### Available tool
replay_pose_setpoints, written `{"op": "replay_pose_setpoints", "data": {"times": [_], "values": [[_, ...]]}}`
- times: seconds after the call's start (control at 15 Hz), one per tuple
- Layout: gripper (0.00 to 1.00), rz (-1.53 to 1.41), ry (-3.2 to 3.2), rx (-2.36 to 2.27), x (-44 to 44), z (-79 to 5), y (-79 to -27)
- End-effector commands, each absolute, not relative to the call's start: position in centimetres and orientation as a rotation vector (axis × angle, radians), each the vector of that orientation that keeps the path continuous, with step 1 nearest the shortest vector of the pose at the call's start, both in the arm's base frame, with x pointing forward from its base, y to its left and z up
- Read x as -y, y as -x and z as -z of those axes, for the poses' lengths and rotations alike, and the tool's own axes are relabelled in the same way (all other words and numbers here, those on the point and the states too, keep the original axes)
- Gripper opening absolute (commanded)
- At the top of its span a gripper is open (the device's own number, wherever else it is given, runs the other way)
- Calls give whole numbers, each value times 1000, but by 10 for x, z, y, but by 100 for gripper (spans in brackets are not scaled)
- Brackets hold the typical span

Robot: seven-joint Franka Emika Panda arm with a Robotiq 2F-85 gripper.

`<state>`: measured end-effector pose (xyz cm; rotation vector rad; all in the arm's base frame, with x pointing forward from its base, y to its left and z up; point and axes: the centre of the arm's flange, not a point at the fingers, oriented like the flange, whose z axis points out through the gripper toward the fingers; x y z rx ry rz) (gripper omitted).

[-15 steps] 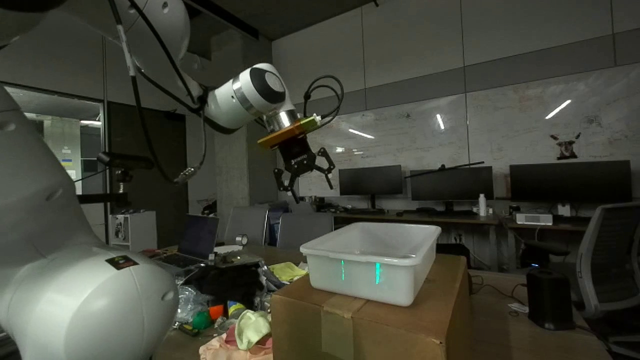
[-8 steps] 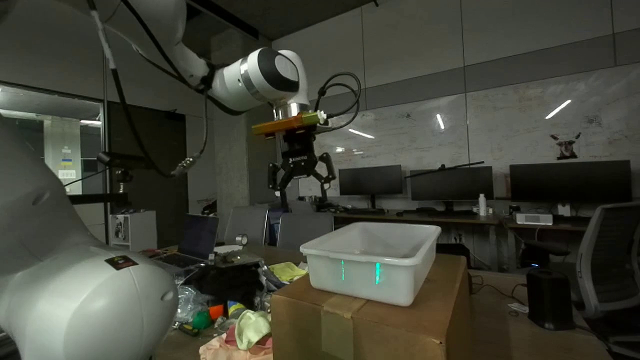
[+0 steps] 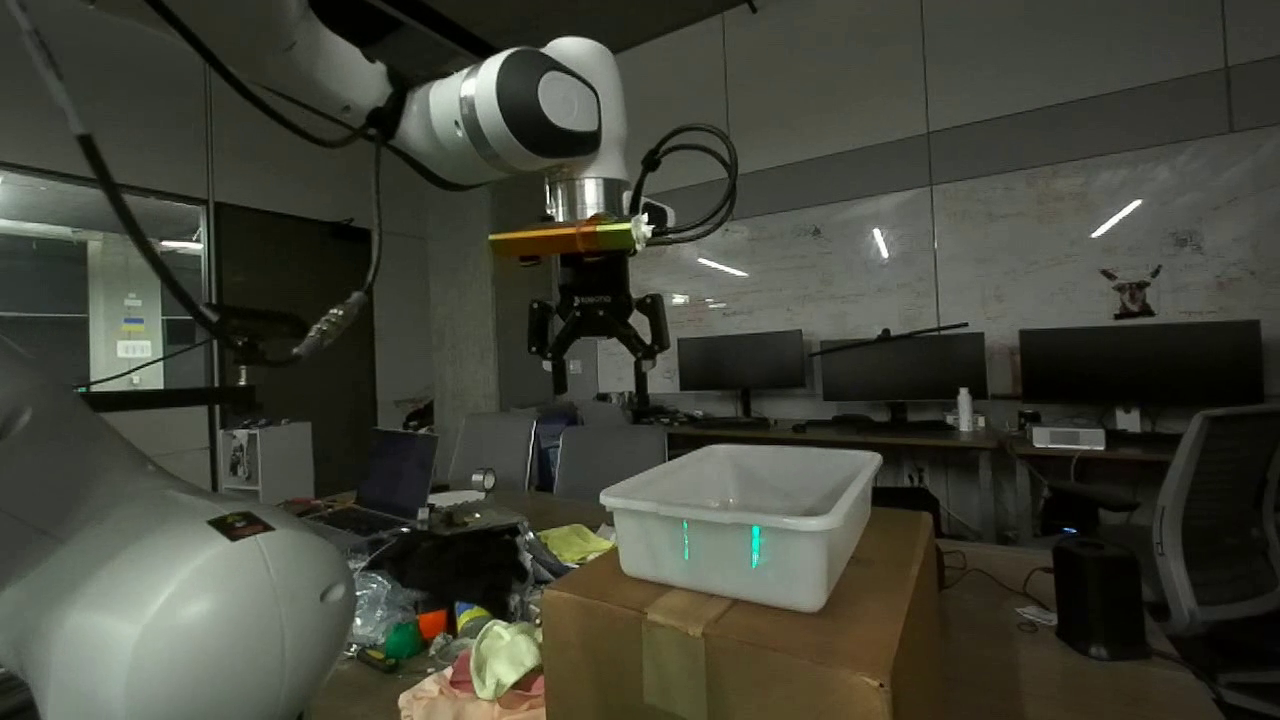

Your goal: Pick the clothes in the box and put them on the table

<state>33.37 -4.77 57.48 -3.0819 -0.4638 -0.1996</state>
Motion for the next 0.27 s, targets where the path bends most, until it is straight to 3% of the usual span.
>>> {"op": "replay_pose_setpoints", "data": {"times": [0.0,0.2], "values": [[100,371,3025,483,60,-573,-312],[100,315,3050,470,60,-574,-318]]}}
